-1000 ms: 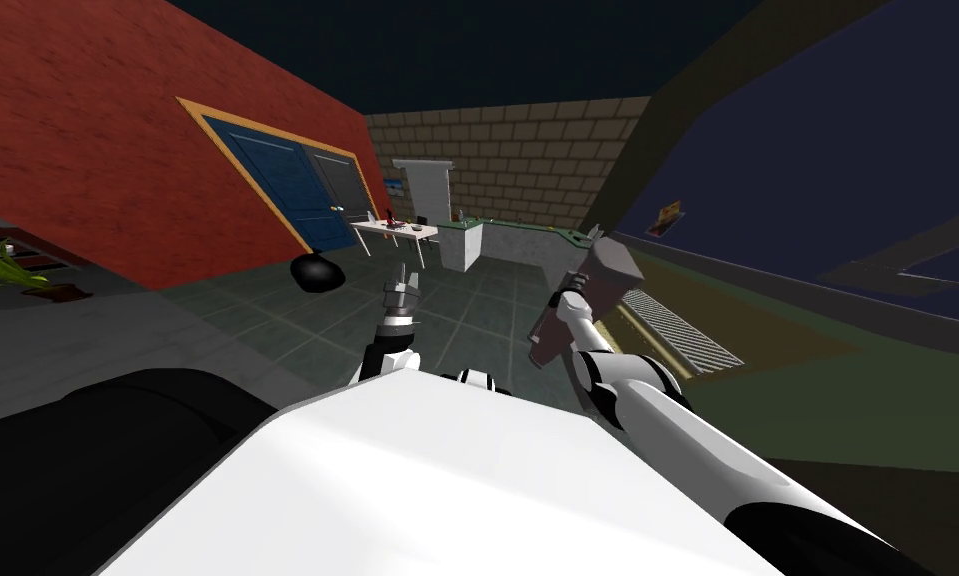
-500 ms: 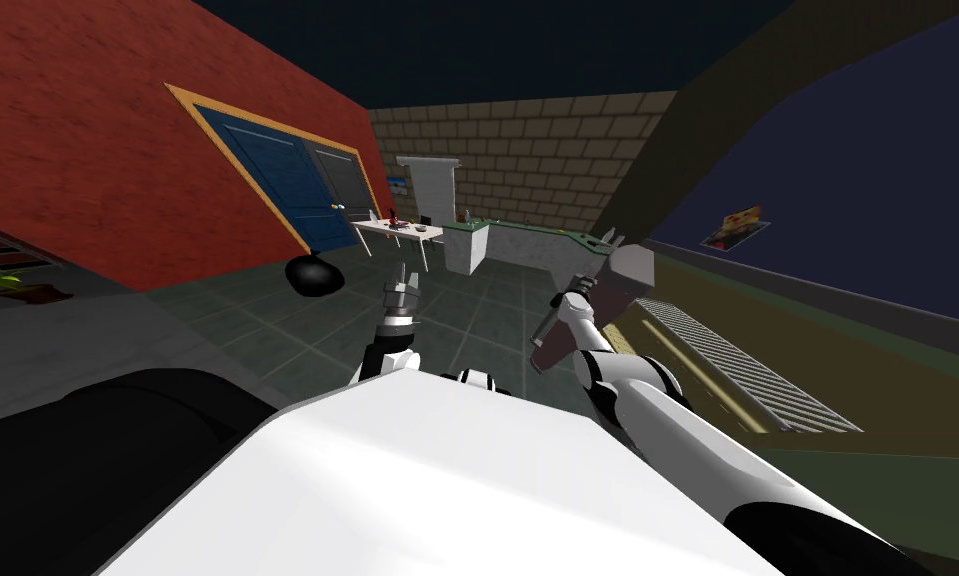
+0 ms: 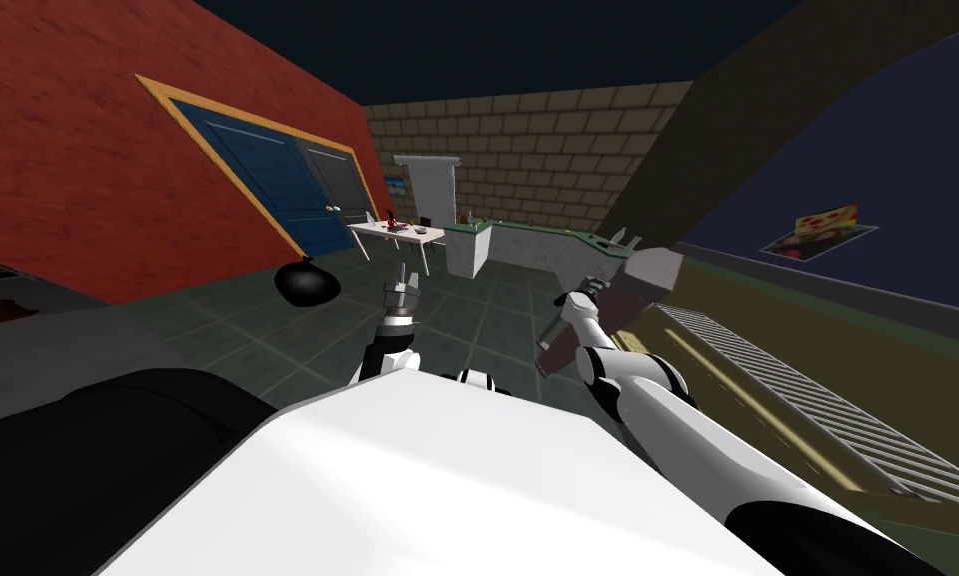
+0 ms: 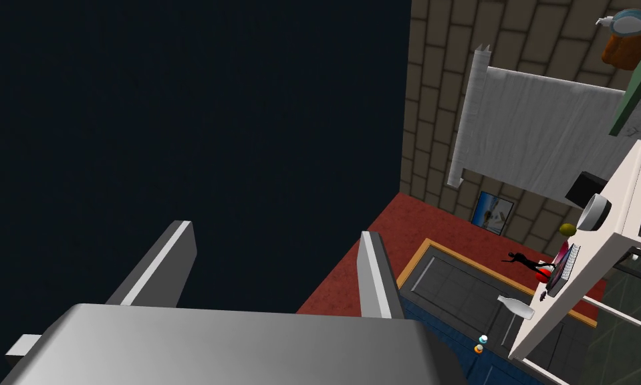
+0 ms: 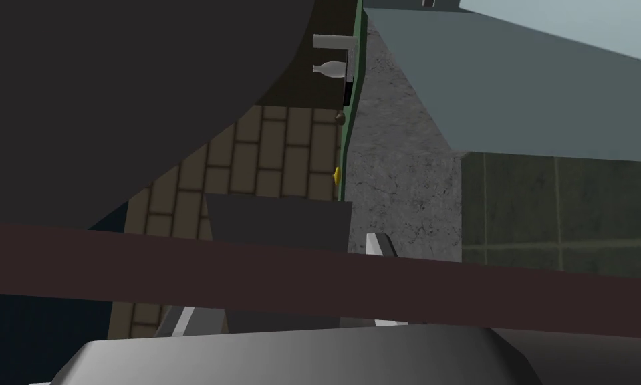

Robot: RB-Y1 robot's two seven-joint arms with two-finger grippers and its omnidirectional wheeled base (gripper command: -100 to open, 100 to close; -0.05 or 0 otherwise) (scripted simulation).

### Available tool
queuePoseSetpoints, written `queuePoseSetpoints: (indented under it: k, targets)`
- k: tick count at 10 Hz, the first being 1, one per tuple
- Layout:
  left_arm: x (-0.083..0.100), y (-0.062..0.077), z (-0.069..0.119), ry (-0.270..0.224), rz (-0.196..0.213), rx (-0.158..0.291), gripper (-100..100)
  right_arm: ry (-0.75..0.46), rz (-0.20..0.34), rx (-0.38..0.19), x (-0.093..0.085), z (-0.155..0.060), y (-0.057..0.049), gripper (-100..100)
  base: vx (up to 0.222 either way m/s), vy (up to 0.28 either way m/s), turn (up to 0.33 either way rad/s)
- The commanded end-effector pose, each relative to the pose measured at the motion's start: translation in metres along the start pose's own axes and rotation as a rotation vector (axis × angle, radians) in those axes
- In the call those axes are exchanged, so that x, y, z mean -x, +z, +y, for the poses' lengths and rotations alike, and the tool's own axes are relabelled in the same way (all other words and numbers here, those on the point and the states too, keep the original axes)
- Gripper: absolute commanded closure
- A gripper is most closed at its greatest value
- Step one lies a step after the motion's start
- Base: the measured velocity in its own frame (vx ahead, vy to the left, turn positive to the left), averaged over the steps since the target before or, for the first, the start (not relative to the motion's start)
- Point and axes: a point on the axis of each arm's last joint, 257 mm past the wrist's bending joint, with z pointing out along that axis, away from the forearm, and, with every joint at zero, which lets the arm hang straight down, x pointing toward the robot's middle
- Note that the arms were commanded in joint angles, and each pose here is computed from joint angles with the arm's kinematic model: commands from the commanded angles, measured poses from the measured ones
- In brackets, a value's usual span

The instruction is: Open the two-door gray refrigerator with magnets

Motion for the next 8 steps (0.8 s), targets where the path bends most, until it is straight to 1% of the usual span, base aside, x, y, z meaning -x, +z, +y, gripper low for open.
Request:
queuePoseSetpoints:
  k: [1,2,3,4,5,6,7,8]
  targets:
    - [0.000,0.000,0.000,0.000,0.000,0.000,0,-0.002,0.021,0.010,-0.006,0.004,-0.002,100,0.087,0.060,-0.002]
    - [0.000,0.000,0.000,0.000,0.000,0.000,0,-0.007,0.060,0.018,-0.018,0.007,-0.001,100,0.130,0.091,0.023]
    - [0.000,0.000,0.000,0.000,0.000,0.000,0,0.003,0.046,0.003,-0.016,-0.001,0.001,100,0.077,0.053,-0.013]
    - [0.000,0.000,0.000,0.000,0.000,0.000,0,0.000,0.080,0.006,-0.032,0.001,0.003,100,0.171,0.108,-0.049]
    - [0.000,0.000,0.000,0.000,0.000,0.000,0,0.000,0.080,0.006,-0.032,0.001,0.003,100,0.254,0.140,-0.053]
    - [0.000,0.000,0.000,0.000,0.000,0.000,0,-0.002,0.109,0.010,-0.045,0.003,0.004,100,0.278,0.211,-0.055]
    - [0.000,0.000,0.000,0.000,0.000,0.000,0,-0.002,0.109,0.010,-0.045,0.003,0.004,100,0.290,0.178,-0.040]
    - [0.000,0.000,0.000,0.000,0.000,0.000,0,-0.004,0.138,0.014,-0.060,0.006,0.006,100,0.311,0.183,-0.033]
